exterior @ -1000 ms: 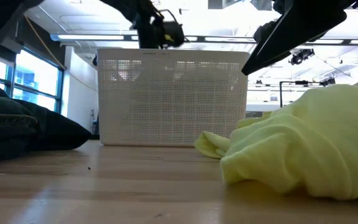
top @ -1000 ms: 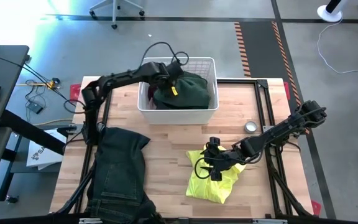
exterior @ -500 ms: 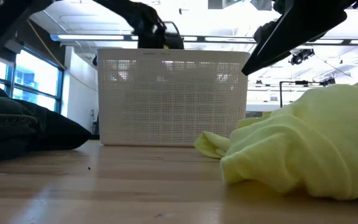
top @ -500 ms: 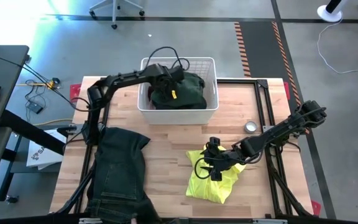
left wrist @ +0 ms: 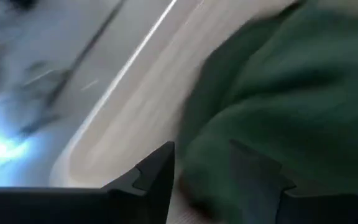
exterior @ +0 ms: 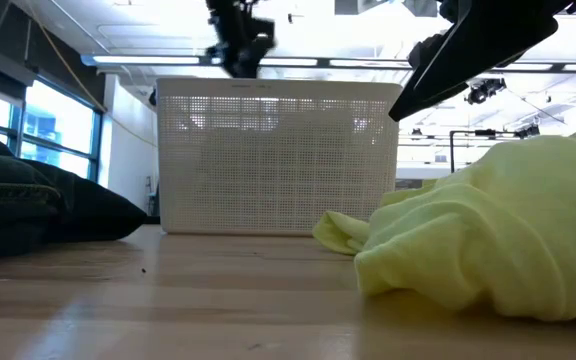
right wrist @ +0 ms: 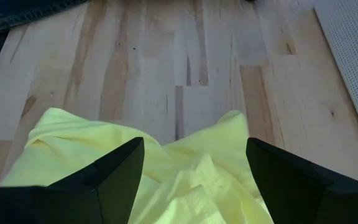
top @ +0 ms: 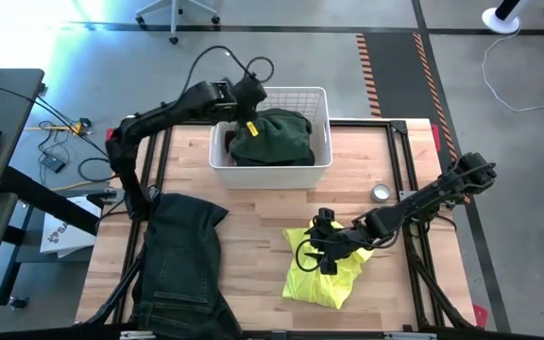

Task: Sort clothes
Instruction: Put the green shirt into the white laundry bin, then put the yellow shirt into the white laundry bin

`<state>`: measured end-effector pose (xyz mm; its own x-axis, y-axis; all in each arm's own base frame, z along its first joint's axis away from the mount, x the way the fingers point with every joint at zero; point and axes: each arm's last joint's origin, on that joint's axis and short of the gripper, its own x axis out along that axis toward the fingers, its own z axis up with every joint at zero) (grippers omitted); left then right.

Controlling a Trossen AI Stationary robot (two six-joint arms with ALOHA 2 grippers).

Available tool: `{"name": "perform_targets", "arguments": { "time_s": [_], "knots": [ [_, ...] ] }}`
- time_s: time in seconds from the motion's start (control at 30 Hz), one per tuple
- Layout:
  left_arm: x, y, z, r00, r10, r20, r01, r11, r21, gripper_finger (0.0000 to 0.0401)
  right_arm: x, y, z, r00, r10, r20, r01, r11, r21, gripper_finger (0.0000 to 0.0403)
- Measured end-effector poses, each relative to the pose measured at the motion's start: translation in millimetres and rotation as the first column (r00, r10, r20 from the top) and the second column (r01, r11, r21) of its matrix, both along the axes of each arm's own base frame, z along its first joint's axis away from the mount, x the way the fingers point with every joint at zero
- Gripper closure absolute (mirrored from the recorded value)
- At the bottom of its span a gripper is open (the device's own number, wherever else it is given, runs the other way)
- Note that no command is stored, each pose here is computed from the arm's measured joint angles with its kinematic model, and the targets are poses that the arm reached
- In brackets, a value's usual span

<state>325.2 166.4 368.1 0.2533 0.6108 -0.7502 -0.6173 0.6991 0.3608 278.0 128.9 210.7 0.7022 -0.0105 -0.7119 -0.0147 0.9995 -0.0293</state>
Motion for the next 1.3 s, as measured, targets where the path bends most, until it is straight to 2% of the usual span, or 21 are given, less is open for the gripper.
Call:
{"name": "perform_targets", "arguments": {
  "time_s": [0.07, 0.1, 0.17, 0.2, 0.27, 0.4, 0.5, 0.6, 0.67, 0.77, 0.83, 0.93, 1.1, 1.2, 1.3],
  "knots": [
    [10.1, -2.9, 6.1, 0.983, -0.108, 0.151, 0.118, 0.991, -0.06, 0.0269, 0.1, 0.0, 0.0, 1.0, 0.0, 0.001, 0.0, 1.0, 0.0, 0.0121],
    [17.3, -3.6, 6.2, 0.957, -0.176, 0.229, 0.201, 0.976, -0.087, 0.0276, 0.1, -0.1, 0.0, 1.0, 0.0, 0.001, 0.0, 1.0, 0.0, 0.0121],
    [33.3, -2.9, -3.6, 0.903, -0.257, 0.345, 0.313, 0.942, -0.118, 0.0294, 0.1, 0.0, 0.1, 1.0, -0.001, 0.001, 0.001, 1.0, 0.002, 0.0121],
    [40.6, -1.0, -13.6, 0.891, -0.264, 0.37, 0.331, 0.935, -0.129, 0.0304, 0.1, 0.0, 0.1, 1.0, -0.004, 0.001, 0.004, 1.0, 0.005, 0.0121],
    [53.7, 4.3, -42.1, 0.905, -0.241, 0.352, 0.312, 0.936, -0.163, 0.0325, 0.1, 0.1, 0.1, 1.0, -0.018, 0.002, 0.018, 1.0, 0.018, 0.0121],
    [69.7, 20.1, -111.0, 0.961, -0.182, 0.21, 0.231, 0.943, -0.24, 0.0363, 0.2, 0.1, 0.2, 0.999, -0.033, 0.003, 0.033, 0.999, 0.035, 0.0121],
    [77.4, 34.0, -152.0, 0.985, -0.123, 0.124, 0.151, 0.956, -0.251, 0.0385, 0.2, 0.1, 0.2, 0.999, -0.034, 0.003, 0.034, 0.999, 0.036, 0.0121],
    [79.3, 47.6, -177.2, 0.992, -0.09, 0.088, 0.11, 0.959, -0.263, 0.0398, 0.2, 0.1, 0.2, 0.999, -0.035, 0.002, 0.035, 0.999, 0.036, 0.0121],
    [78.3, 51.4, -179.2, 0.992, -0.085, 0.094, 0.107, 0.957, -0.271, 0.0398, 0.2, 0.1, 0.2, 0.999, -0.035, 0.002, 0.035, 0.999, 0.036, 0.0121],
    [75.4, 49.5, -162.0, 0.987, -0.099, 0.13, 0.129, 0.96, -0.247, 0.0387, 0.1, 0.0, 0.1, 0.999, -0.035, 0.002, 0.035, 0.999, 0.035, 0.0121],
    [70.2, 44.8, -136.8, 0.977, -0.127, 0.172, 0.162, 0.964, -0.208, 0.0375, 0.4, -1.1, 0.0, 0.999, -0.047, 0.003, 0.047, 0.998, 0.03, 0.0121],
    [56.4, 33.6, -83.9, 0.941, -0.171, 0.29, 0.217, 0.967, -0.135, 0.0352, -0.7, -3.0, -1.4, 0.997, -0.075, -0.015, 0.076, 0.997, 0.032, 0.0121],
    [19.3, 1.9, -4.7, 0.86, -0.217, 0.462, 0.275, 0.959, -0.061, 0.0327, -3.9, -3.5, -12.4, 0.992, -0.058, -0.109, 0.059, 0.998, 0.002, 0.0121],
    [-5.9, -26.5, 33.1, 0.811, -0.268, 0.52, 0.32, 0.947, -0.011, 0.0322, -5.9, 4.5, -20.7, 0.985, 0.039, -0.167, -0.038, 0.999, 0.011, 0.0121],
    [-26.0, -57.8, 57.0, 0.775, -0.325, 0.542, 0.378, 0.926, 0.014, 0.0323, -12.6, 17.9, -18.0, 0.98, 0.113, -0.161, -0.109, 0.993, 0.033, 0.0121]
  ]
}}
